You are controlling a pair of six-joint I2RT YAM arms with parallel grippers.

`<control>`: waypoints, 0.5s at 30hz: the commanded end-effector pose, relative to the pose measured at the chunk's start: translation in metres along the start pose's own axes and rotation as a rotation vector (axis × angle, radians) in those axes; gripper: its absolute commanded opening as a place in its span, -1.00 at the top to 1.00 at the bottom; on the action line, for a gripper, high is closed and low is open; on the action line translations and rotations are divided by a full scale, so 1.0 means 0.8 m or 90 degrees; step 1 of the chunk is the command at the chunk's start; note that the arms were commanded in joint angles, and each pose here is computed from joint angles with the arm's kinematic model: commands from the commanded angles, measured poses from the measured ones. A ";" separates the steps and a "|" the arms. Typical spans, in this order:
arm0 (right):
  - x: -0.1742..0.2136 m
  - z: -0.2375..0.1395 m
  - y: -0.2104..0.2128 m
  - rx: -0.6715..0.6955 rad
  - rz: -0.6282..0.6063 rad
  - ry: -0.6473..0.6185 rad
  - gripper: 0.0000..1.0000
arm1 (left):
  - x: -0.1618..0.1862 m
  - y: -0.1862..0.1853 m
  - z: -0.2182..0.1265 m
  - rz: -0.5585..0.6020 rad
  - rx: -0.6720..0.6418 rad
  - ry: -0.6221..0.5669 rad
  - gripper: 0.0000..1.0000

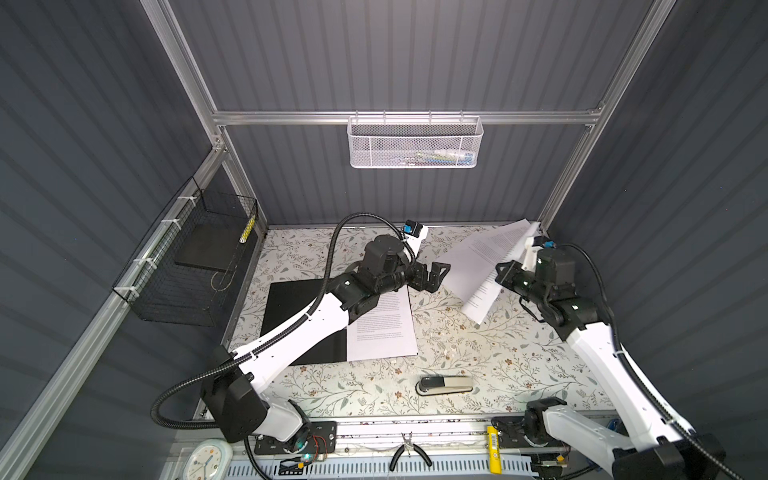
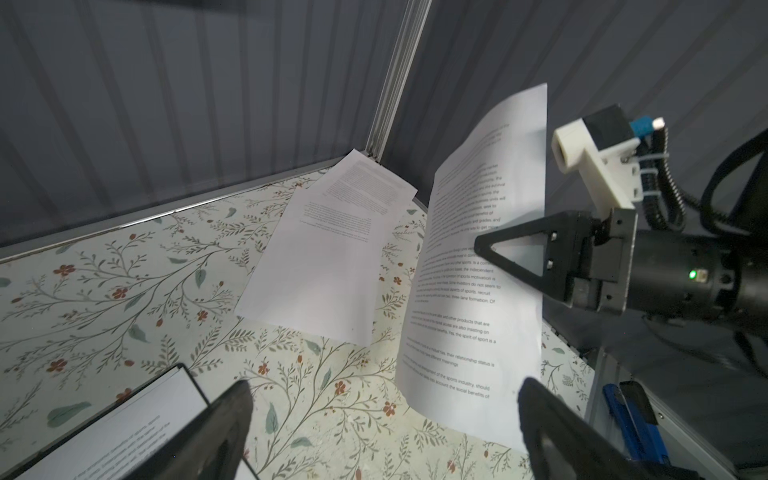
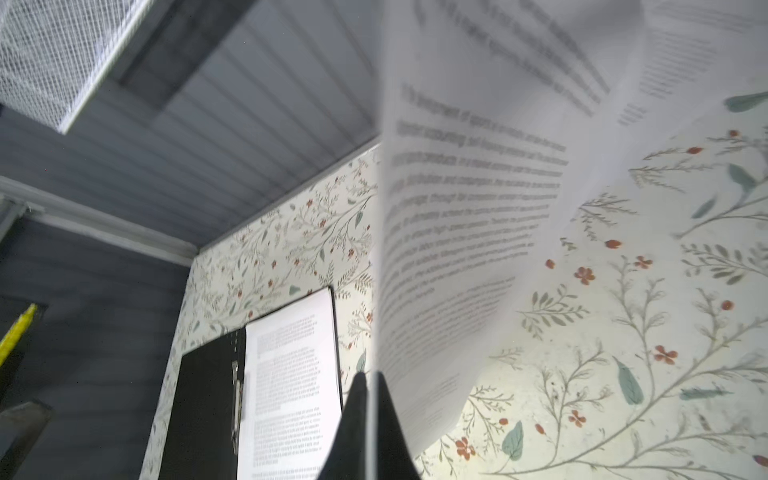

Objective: Put the files into the folder
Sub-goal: 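Carry the sheet over the folder with the right gripper while the left returns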

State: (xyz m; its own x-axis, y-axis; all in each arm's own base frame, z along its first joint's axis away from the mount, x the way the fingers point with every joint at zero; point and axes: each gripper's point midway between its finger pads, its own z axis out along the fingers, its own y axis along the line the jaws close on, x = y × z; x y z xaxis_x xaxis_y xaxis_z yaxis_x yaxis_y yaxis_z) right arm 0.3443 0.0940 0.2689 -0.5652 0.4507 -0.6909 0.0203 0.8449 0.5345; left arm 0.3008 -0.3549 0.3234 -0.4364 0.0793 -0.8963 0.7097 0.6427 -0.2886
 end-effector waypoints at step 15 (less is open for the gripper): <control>0.087 0.039 0.246 -0.399 -0.089 0.237 1.00 | 0.081 0.055 -0.121 0.112 -0.147 0.074 -1.00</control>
State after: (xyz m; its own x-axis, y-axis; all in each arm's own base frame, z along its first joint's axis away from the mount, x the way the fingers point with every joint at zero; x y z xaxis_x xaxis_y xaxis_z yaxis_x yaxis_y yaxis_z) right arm 0.3367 0.2912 0.2916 -0.7811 0.1271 -0.6114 -0.4307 0.5992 0.6749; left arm 0.2587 -0.2652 0.3019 -0.3886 0.2029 -0.8988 0.6447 0.7568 -0.1079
